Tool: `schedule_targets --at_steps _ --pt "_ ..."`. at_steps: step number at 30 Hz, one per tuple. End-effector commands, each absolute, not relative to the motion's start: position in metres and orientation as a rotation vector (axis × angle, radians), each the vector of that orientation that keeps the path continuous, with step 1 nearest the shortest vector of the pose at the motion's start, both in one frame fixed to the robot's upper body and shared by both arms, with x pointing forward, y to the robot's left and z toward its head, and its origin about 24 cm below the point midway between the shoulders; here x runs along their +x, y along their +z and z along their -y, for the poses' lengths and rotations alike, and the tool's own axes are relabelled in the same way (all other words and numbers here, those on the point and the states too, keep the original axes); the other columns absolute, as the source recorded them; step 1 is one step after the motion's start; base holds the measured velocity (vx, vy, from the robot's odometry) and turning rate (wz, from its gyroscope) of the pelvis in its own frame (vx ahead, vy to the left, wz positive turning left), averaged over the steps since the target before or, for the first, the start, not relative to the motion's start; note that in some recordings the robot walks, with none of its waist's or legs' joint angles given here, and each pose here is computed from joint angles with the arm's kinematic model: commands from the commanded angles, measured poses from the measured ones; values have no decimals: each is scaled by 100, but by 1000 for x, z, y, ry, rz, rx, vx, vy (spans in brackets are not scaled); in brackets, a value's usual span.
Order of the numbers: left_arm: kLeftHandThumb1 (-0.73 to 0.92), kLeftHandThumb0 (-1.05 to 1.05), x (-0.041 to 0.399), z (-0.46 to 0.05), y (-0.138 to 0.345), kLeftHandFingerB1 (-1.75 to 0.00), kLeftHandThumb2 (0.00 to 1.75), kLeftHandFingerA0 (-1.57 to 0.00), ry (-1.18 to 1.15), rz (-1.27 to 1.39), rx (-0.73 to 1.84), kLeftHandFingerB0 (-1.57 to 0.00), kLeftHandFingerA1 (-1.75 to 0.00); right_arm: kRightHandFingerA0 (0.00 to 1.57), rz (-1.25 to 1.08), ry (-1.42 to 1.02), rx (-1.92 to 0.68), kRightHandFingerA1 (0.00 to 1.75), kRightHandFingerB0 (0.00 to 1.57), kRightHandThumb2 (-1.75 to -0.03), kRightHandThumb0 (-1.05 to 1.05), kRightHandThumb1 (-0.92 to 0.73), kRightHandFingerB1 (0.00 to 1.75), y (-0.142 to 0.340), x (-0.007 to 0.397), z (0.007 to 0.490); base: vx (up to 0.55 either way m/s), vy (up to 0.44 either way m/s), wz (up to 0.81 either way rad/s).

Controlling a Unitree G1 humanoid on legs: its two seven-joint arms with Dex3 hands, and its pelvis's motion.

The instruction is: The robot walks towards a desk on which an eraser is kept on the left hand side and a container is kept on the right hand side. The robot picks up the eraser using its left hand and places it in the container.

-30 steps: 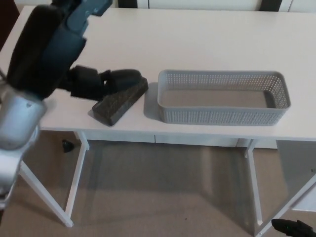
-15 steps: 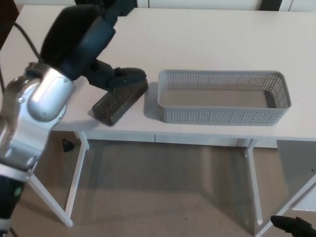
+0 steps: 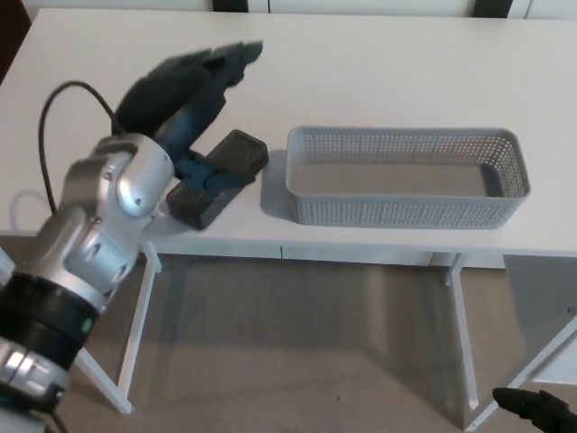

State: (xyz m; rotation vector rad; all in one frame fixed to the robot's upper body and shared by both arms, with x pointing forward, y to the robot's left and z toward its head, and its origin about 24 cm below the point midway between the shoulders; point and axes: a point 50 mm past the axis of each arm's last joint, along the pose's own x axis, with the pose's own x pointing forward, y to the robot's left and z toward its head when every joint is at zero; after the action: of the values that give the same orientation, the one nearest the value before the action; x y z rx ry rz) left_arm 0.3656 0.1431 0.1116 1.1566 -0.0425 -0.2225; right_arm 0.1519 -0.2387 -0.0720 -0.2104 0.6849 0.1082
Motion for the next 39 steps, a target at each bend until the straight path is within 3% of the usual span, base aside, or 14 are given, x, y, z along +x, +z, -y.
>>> schedule_targets --at_steps 1,38,39 --pt "34 -52 377 -163 93 -18 72 0 -50 -285 1289 -2 -18 47 -673 92 -252 64 21 -81 -11 -35 53 -65 160 243 0 0 0" --pt "32 -47 372 -164 60 -23 72 -2 -85 -375 1262 -1 -29 48 -635 127 -281 63 19 -82 -14 -37 52 -53 173 240 0 0 0" --pt "44 -47 372 -164 60 -23 54 -7 -87 -369 1272 -3 -28 48 -640 126 -286 63 19 -82 -15 -37 51 -53 174 240 0 0 0"
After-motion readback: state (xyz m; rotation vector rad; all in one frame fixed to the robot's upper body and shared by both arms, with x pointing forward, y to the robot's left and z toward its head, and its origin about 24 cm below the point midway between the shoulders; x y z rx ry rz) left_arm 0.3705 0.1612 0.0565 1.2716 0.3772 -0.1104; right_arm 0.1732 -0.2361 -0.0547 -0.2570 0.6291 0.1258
